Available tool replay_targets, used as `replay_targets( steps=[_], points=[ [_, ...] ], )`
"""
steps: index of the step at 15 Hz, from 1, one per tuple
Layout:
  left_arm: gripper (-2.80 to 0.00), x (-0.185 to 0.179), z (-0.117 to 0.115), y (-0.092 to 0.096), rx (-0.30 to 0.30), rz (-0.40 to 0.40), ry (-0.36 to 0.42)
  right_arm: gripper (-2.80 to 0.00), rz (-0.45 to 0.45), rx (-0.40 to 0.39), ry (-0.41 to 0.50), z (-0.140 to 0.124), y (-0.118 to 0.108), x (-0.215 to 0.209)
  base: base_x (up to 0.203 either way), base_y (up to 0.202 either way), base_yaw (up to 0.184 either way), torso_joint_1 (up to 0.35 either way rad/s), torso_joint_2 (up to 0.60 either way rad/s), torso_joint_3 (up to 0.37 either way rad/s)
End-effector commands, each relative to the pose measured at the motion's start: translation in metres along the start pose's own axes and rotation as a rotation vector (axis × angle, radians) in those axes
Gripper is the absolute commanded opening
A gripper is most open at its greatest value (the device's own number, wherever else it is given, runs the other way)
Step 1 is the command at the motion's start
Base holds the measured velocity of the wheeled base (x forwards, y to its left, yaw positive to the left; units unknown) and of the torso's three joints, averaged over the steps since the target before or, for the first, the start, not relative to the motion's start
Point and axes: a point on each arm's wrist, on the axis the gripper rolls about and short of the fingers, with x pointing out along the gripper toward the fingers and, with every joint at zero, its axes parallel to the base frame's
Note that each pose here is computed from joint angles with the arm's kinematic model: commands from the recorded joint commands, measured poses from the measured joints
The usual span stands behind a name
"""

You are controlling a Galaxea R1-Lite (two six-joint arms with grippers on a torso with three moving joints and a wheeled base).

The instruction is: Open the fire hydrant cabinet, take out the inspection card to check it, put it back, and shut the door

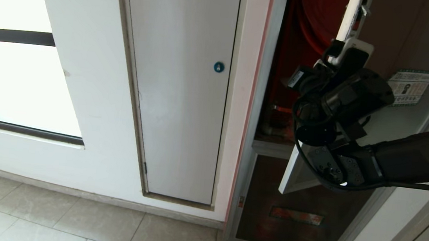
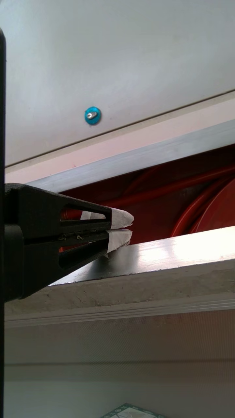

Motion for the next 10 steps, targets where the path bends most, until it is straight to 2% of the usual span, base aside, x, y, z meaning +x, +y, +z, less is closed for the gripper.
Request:
replay_targets(
  steps=[1,6,10],
  points=[
    [-2.8,0.0,0.0,0.0,0.0,0.0,0.001,-2.8,-0.015,0.012,-0.009,0.011,-0.008,-0.006,0.0,0.0,0.0,0.0,0.0,0.0],
    [-2.8,0.0,0.0,0.0,0.0,0.0,0.002,-2.8,-0.025,0.014,-0.008,0.019,-0.023,-0.019,0.0,0.0,0.0,0.0,0.0,0.0],
    [-2.8,0.0,0.0,0.0,0.0,0.0,0.002,-2.8,-0.04,0.024,-0.016,0.037,-0.034,-0.027,0.0,0.0,0.0,0.0,0.0,0.0]
  ],
)
